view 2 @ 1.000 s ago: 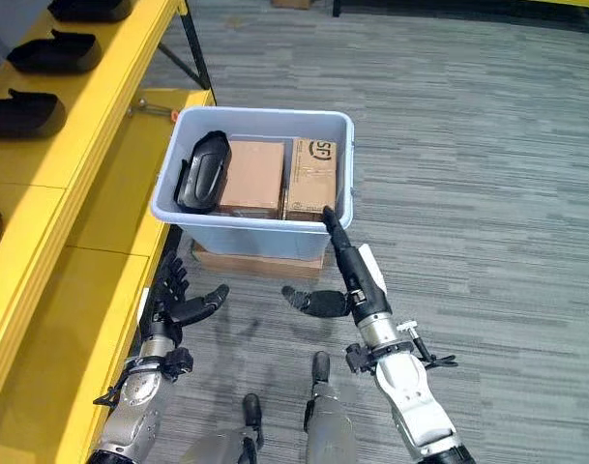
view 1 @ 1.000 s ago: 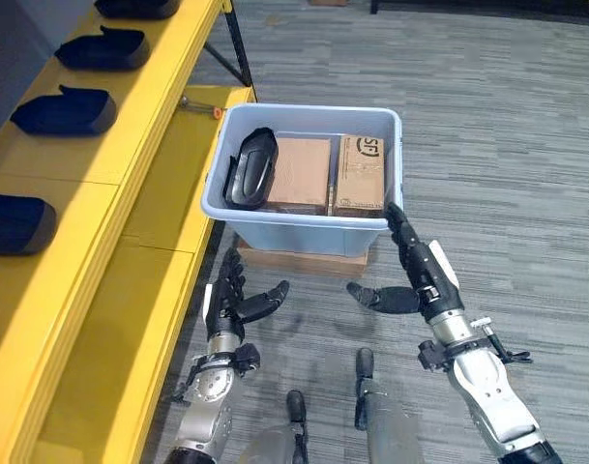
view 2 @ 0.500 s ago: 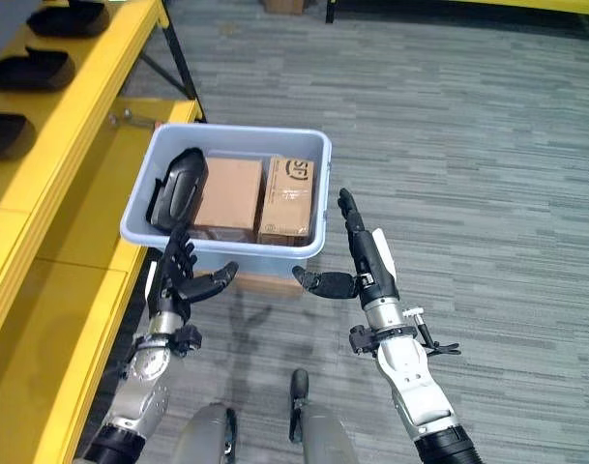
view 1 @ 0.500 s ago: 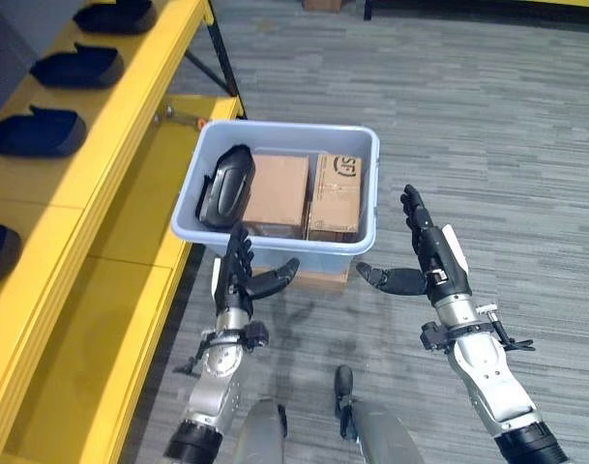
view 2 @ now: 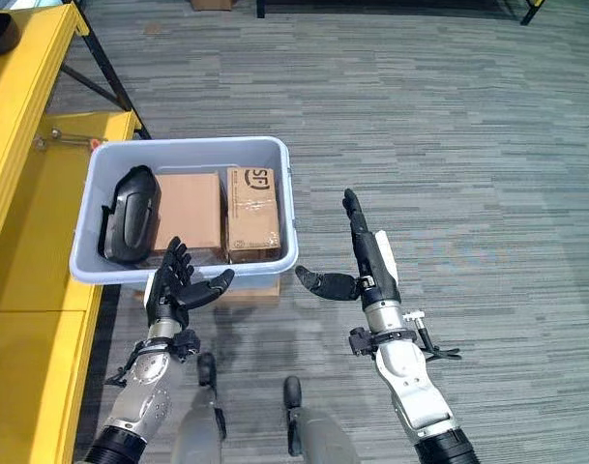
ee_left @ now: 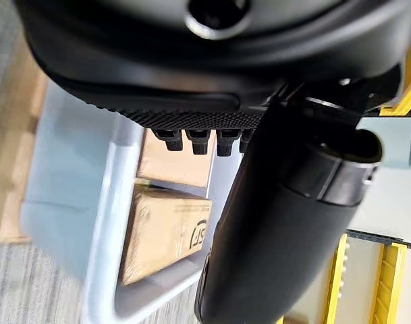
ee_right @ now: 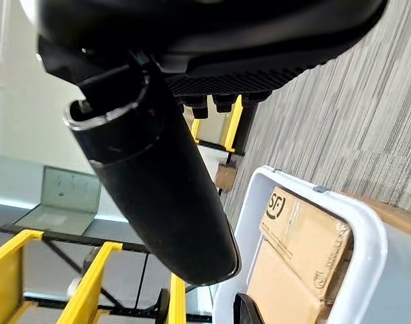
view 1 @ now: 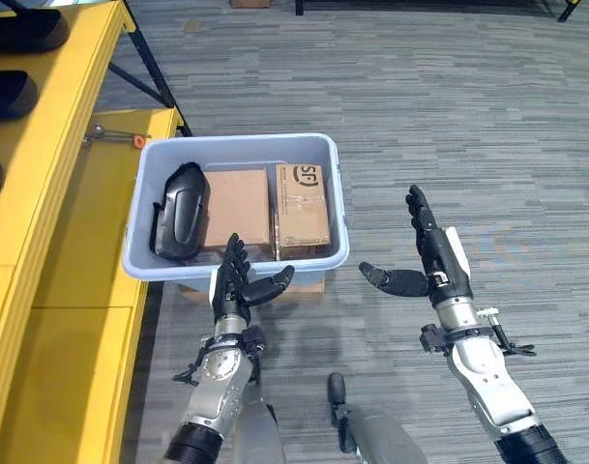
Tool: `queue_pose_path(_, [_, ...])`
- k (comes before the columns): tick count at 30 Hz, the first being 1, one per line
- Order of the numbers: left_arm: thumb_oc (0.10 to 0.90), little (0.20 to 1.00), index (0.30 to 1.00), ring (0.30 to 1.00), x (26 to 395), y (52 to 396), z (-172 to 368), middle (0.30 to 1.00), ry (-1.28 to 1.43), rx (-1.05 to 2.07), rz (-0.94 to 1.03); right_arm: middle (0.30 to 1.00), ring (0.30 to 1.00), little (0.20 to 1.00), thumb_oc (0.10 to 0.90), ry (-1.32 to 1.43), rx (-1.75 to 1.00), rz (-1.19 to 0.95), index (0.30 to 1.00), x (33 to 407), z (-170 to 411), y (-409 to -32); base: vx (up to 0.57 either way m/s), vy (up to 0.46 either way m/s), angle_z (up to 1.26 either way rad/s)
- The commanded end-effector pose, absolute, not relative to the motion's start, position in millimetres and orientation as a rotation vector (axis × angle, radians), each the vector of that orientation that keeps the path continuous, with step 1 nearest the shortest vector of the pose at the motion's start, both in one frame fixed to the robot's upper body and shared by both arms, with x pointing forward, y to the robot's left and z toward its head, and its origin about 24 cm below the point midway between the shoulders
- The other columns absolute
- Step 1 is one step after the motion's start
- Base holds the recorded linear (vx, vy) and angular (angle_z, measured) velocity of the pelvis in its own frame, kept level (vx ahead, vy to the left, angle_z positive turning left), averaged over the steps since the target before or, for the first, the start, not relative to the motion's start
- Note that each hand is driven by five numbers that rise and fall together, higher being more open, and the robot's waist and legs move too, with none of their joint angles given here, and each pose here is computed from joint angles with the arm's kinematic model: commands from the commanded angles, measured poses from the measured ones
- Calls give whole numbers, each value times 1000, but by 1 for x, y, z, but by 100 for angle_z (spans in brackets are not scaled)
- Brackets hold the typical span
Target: Move parts from the plastic box to the shelf.
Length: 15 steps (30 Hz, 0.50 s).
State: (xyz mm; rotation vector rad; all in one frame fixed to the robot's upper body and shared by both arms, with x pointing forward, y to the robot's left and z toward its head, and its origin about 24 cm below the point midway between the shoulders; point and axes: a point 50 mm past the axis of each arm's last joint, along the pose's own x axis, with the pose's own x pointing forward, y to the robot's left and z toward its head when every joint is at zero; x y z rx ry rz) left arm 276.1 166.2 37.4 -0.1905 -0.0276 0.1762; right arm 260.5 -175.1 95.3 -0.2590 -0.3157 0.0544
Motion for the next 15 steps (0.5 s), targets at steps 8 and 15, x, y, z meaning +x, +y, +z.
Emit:
queue_pose_path(8, [900, 1000, 1000, 1000, 288, 179, 99, 1000, -341, -161, 195, 1000, 1000, 1000, 900, -549, -228, 78, 1000, 262, 136, -159, 59, 184, 8])
queue_pose_path(15, [900, 1000, 1000, 1000, 292, 174, 104, 1000, -350, -147, 161, 1000, 1000, 1000, 900, -579, -220, 86, 1000, 265, 143, -156, 65, 153, 2])
